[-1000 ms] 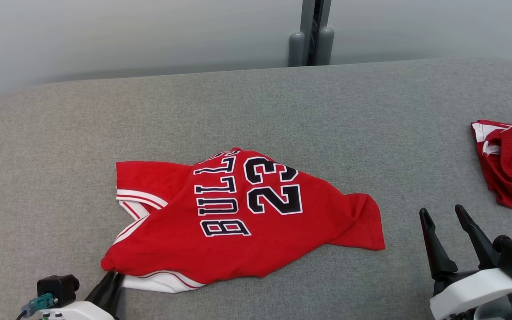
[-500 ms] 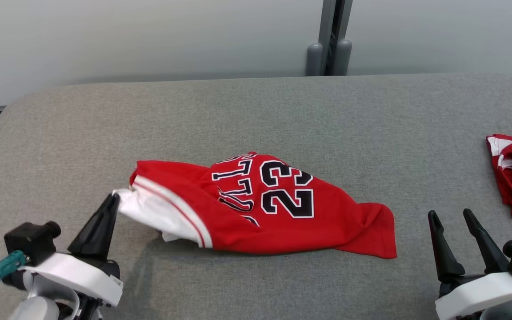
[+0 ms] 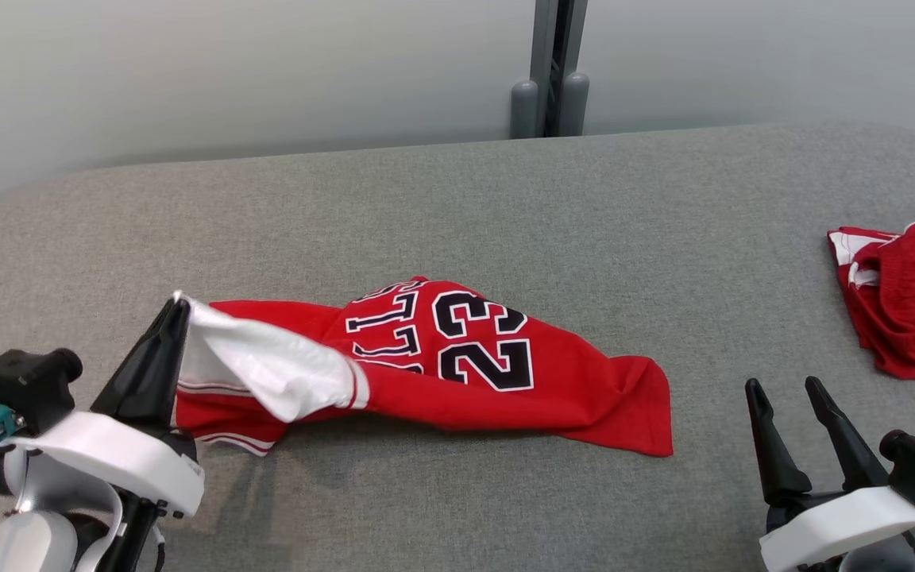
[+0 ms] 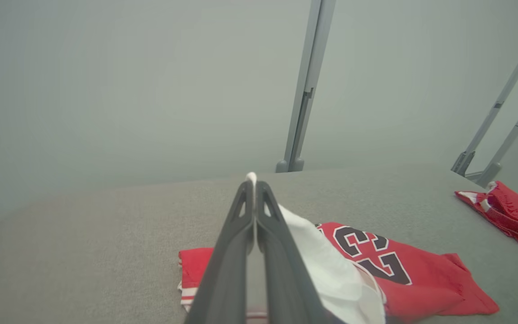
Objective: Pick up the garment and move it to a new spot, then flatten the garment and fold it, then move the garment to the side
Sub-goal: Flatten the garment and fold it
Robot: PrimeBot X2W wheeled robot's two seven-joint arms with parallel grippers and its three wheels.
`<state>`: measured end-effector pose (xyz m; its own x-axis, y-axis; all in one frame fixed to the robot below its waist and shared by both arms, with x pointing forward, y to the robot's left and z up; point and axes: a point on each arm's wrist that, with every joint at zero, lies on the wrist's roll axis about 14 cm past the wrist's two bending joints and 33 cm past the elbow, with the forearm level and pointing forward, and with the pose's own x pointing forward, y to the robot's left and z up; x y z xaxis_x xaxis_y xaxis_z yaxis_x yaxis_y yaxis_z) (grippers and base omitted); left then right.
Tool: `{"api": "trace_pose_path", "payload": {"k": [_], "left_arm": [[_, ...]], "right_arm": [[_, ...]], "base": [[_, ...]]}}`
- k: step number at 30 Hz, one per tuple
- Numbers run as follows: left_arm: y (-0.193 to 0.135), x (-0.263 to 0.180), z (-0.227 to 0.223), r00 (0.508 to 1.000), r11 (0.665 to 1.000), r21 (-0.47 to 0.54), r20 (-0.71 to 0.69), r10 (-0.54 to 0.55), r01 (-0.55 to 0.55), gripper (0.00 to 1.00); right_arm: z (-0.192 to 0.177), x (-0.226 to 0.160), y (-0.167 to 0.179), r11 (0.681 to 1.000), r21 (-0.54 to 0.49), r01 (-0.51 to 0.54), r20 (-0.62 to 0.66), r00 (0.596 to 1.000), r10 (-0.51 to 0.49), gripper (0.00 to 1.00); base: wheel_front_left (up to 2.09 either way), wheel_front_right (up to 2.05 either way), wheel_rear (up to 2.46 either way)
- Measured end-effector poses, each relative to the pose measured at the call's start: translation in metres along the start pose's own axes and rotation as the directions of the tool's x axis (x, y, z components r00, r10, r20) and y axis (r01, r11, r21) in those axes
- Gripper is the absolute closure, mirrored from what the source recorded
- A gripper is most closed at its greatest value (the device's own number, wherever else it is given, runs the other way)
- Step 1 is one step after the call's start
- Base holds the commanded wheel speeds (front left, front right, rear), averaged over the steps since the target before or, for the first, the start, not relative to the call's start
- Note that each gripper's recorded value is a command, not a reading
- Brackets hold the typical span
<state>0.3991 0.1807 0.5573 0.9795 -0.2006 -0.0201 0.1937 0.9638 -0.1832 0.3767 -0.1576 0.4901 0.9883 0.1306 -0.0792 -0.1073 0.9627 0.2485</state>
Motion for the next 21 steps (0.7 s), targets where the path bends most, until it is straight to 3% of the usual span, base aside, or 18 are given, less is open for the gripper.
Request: {"api": "trace_pose_path", "payload": {"k": [6,12,13,14,21], "left_arm": [[0.044,-0.012,-0.089,0.961,0.972,-0.128,-0.221,0.164,-0.196,1.0],[0.063,-0.027,-0.146,0.917,0.939,-0.179,-0.331,0.224,-0.294,1.0],[0.065,-0.027,-0.147,0.917,0.934,-0.188,-0.325,0.233,-0.304,0.59],[0.067,-0.027,-0.147,0.918,0.931,-0.189,-0.313,0.245,-0.313,0.0],[0.08,-0.031,-0.128,0.929,0.93,-0.146,-0.207,0.306,-0.338,0.0]], "right_arm": [[-0.009,0.005,-0.007,1.0,0.008,0.019,-0.024,1.0,-0.019,0.0],[-0.015,0.011,-0.015,0.999,0.002,0.042,-0.04,0.998,-0.042,0.0],[-0.015,0.012,-0.016,0.999,0.002,0.043,-0.04,0.998,-0.043,0.0],[-0.015,0.014,-0.016,0.999,0.002,0.042,-0.04,0.998,-0.042,0.0],[-0.007,0.016,-0.015,0.999,-0.015,0.037,-0.021,0.999,-0.037,0.0]], "base": [[0.0,0.0,0.0],[0.0,0.0,0.0],[0.0,0.0,0.0],[0.0,0.0,0.0],[0.0,0.0,0.0]]}}
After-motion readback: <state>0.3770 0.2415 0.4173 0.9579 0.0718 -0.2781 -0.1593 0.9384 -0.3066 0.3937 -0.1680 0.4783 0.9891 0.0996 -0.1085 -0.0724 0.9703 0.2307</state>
